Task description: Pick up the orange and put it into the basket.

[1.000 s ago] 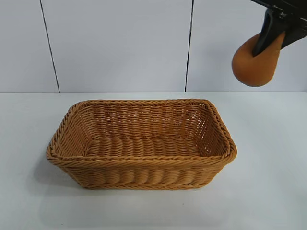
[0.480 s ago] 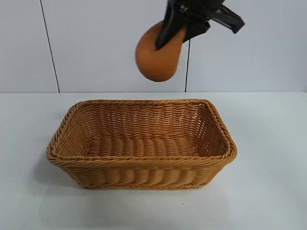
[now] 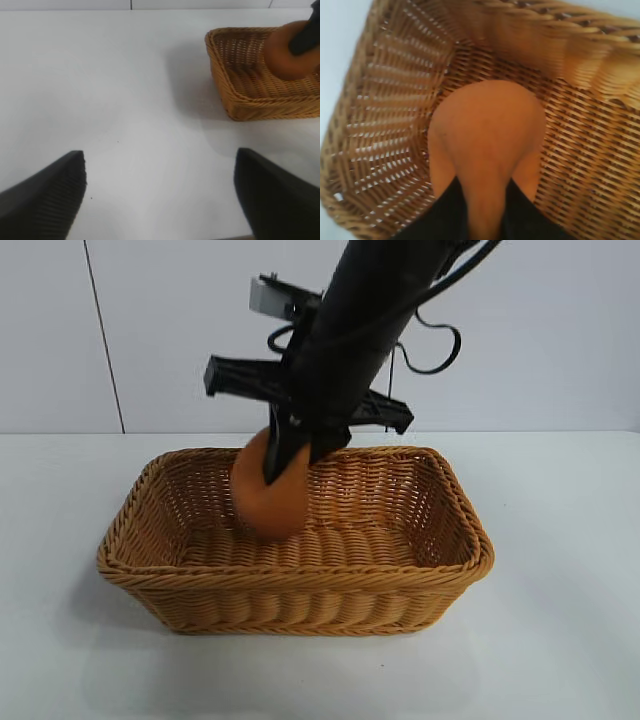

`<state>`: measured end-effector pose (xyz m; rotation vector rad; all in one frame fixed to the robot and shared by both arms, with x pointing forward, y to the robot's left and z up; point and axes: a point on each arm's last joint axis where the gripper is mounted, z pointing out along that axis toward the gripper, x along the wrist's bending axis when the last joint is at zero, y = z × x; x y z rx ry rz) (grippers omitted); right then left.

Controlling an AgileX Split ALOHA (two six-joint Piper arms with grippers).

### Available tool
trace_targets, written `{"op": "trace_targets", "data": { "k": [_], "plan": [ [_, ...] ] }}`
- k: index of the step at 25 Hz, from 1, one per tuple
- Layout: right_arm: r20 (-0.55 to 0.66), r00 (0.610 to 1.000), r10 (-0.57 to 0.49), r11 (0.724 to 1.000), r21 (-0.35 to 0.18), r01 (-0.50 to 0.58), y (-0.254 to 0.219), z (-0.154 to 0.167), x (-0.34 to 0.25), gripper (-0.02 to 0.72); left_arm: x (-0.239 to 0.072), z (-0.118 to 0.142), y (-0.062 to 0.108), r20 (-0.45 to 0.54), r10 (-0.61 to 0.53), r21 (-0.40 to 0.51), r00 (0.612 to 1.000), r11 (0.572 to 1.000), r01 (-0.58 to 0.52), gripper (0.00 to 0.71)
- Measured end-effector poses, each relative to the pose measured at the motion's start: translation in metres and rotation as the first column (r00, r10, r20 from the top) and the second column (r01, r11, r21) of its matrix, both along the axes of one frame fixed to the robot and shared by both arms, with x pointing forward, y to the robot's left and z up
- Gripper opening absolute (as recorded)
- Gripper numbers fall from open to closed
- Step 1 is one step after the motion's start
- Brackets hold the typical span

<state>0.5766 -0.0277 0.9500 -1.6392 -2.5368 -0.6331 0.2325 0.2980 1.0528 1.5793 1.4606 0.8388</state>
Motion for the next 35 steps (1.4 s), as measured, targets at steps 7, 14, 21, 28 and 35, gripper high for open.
{"op": "trace_targets", "data": {
  "k": [7, 14, 21, 28, 35],
  "plan": [
    [-0.059, 0.998, -0.029, 0.999, -0.035, 0.027, 0.001, -0.028, 0.002, 0.13, 0.0, 0.0, 0.0, 0.0, 0.0, 0.0, 1.0, 1.0, 0.0, 0.581],
    [-0.047, 0.999, -0.013, 0.998, -0.054, 0.01, -0.001, -0.024, 0.001, 0.501, 0.0, 0.0, 0.0, 0.0, 0.0, 0.0, 1.0, 1.0, 0.0, 0.581],
    [-0.04, 0.999, 0.003, 0.99, -0.137, -0.008, -0.007, 0.009, 0.003, 0.633, 0.0, 0.0, 0.0, 0.0, 0.0, 0.0, 1.0, 1.0, 0.0, 0.581],
    [0.036, 0.998, 0.047, 0.964, -0.264, -0.036, -0.011, 0.077, 0.018, 0.633, 0.0, 0.0, 0.0, 0.0, 0.0, 0.0, 1.0, 1.0, 0.0, 0.581],
    [0.143, 0.99, -0.013, 0.964, -0.261, 0.05, -0.027, 0.104, 0.038, 0.641, 0.0, 0.0, 0.0, 0.0, -0.001, -0.001, 1.0, 1.0, 0.001, 0.581]
  ]
}}
